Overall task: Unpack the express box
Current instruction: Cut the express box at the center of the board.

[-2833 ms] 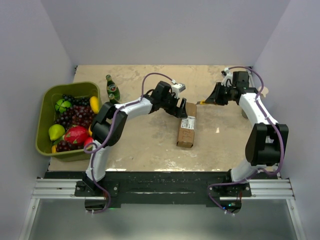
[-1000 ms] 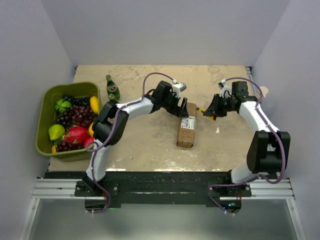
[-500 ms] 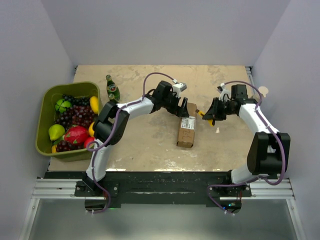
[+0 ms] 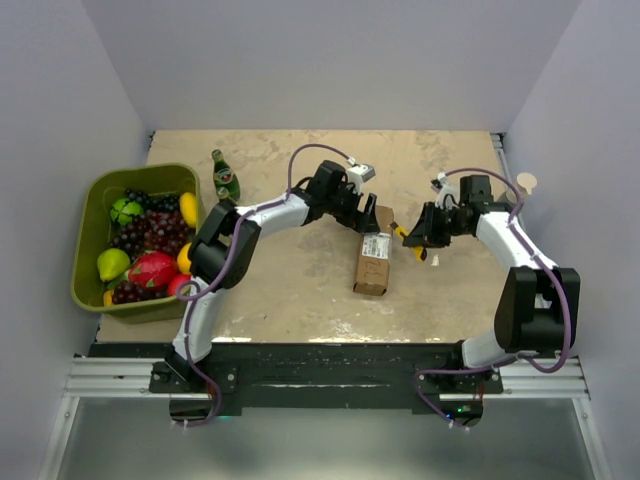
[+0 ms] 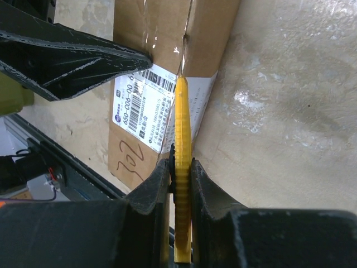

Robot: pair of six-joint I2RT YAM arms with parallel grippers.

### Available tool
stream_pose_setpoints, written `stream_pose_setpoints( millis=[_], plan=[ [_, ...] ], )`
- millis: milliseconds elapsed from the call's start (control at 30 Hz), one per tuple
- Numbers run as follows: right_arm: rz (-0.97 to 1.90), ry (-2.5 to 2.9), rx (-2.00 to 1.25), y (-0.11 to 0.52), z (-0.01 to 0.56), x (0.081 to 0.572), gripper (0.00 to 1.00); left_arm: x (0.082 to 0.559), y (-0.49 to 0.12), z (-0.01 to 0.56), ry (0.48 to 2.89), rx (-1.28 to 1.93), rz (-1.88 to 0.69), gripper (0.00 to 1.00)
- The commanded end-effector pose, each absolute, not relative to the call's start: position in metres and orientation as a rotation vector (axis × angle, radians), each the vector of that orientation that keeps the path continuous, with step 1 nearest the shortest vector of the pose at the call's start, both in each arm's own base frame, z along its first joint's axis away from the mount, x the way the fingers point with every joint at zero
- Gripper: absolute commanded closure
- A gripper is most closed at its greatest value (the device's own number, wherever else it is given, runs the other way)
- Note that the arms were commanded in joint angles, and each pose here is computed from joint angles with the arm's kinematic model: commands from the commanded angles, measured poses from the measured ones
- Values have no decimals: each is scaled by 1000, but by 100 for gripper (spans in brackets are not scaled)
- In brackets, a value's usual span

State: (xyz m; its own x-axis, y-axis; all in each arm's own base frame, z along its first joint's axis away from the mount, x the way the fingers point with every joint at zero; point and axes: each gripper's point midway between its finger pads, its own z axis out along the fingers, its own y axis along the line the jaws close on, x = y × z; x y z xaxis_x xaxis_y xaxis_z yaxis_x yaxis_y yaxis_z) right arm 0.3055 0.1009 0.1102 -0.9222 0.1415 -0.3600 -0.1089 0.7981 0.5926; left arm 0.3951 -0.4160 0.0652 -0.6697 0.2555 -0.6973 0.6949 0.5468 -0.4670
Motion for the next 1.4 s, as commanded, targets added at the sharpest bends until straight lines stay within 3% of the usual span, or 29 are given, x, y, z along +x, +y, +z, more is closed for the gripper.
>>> stream_pose_setpoints(
  millis=[0, 1000, 1367],
  plan=[
    [1015, 2673, 6, 116, 113, 268, 100, 403, -389, 8, 2344, 761, -804, 12],
    [1095, 2753, -57, 131, 105, 221, 100, 441, -369, -9, 2307, 779, -640, 11],
    [1115, 2762, -87, 138, 107, 217, 100, 481, -362, -3, 2230, 782, -553, 10]
  ],
)
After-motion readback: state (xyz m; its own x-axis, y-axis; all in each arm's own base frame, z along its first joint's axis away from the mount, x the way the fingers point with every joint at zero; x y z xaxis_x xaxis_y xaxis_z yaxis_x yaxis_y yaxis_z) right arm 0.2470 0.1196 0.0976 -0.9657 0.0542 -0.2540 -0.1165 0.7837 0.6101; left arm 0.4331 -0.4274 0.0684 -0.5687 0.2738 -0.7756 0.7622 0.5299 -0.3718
